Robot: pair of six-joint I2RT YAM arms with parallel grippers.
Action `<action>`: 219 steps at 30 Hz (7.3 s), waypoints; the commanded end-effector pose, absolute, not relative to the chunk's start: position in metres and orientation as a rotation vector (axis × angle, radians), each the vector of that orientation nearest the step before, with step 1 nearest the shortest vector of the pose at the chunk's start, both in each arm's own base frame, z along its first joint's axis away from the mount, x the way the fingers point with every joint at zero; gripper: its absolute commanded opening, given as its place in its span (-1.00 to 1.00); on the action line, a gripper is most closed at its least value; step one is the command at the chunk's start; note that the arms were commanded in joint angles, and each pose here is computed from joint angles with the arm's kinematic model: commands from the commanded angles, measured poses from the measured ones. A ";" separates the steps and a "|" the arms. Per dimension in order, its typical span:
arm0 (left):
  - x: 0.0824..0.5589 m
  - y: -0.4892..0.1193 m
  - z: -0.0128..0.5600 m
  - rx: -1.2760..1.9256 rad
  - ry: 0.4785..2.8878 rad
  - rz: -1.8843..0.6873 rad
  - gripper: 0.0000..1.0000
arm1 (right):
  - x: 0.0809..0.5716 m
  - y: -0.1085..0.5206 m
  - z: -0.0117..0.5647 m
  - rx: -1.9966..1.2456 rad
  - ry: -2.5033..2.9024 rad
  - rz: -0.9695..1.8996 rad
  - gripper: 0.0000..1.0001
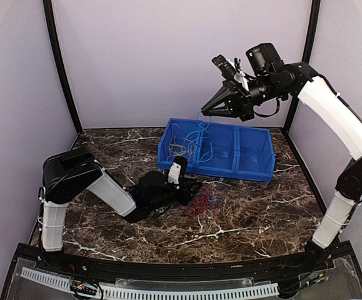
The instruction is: Untangle the cables
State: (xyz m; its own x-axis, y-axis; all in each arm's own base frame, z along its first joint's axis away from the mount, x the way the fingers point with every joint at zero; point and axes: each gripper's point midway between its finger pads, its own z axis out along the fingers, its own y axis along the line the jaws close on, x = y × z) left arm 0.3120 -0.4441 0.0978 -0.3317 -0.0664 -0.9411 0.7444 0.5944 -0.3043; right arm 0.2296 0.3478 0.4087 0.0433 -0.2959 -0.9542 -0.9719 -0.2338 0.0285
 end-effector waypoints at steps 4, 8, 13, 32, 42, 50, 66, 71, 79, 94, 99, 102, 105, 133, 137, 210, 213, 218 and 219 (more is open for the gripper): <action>0.303 -0.437 0.067 0.581 1.806 -0.911 -0.45 | 0.218 0.315 0.463 -1.564 1.163 1.189 -1.00; 0.300 -0.435 0.060 0.585 1.832 -0.908 -0.45 | 0.221 0.302 0.476 -1.537 1.142 1.163 -1.00; 0.298 -0.432 0.061 0.579 1.839 -0.916 -0.46 | 0.229 0.295 0.476 -1.517 1.159 1.145 -1.00; 0.270 -0.399 0.162 0.596 1.698 -0.934 -0.10 | 0.328 0.285 0.406 -1.305 1.452 0.869 -1.00; 0.274 -0.373 0.193 0.546 1.665 -0.818 -0.04 | 0.398 0.267 0.351 -1.164 1.618 0.767 -1.00; 0.278 -0.364 0.194 0.516 1.683 -0.774 -0.03 | 0.455 0.263 0.290 -1.114 1.780 0.712 -1.00; 0.279 -0.349 0.190 0.480 1.709 -0.716 -0.02 | 0.550 0.241 0.212 -0.948 1.979 0.434 -1.00; 0.280 -0.352 0.187 0.486 1.714 -0.720 -0.01 | 0.552 0.238 0.190 -0.943 2.028 0.428 -1.00; 0.281 -0.353 0.185 0.487 1.720 -0.715 0.00 | 0.546 0.236 0.188 -0.936 2.064 0.440 -0.38; 0.295 -0.355 0.170 0.442 1.802 -0.671 0.09 | 0.485 0.231 0.259 -0.951 1.942 0.500 -0.15; 0.298 -0.356 0.166 0.433 1.826 -0.675 0.10 | 0.453 0.241 0.267 -1.037 1.888 0.548 -0.16; 0.299 -0.357 0.159 0.434 1.853 -0.670 0.11 | 0.430 0.251 0.261 -1.121 1.866 0.565 -0.16; 0.301 -0.358 0.154 0.435 1.883 -0.681 0.11 | 0.399 0.268 0.245 -1.255 1.830 0.583 -0.17; 0.310 -0.361 0.115 0.411 2.090 -0.792 0.10 | 0.253 0.306 0.089 -1.691 2.134 0.850 -0.23; 0.309 -0.363 0.116 0.416 2.090 -0.797 0.10 | 0.254 0.307 0.082 -1.689 2.175 0.857 -0.23; 0.281 -0.444 0.157 0.829 1.638 -1.097 -0.21 | 0.219 0.335 0.209 -1.703 1.862 1.278 -1.00; 0.283 -0.443 0.163 0.813 1.624 -1.086 -0.53 | 0.219 0.334 0.207 -1.704 1.863 1.275 -1.00; 0.284 -0.432 0.189 0.732 1.591 -1.094 -0.90 | 0.224 0.334 0.197 -1.688 1.880 1.249 -0.80; 0.284 -0.429 0.192 0.717 1.588 -1.094 -0.95 | 0.226 0.335 0.195 -1.680 1.878 1.233 -0.66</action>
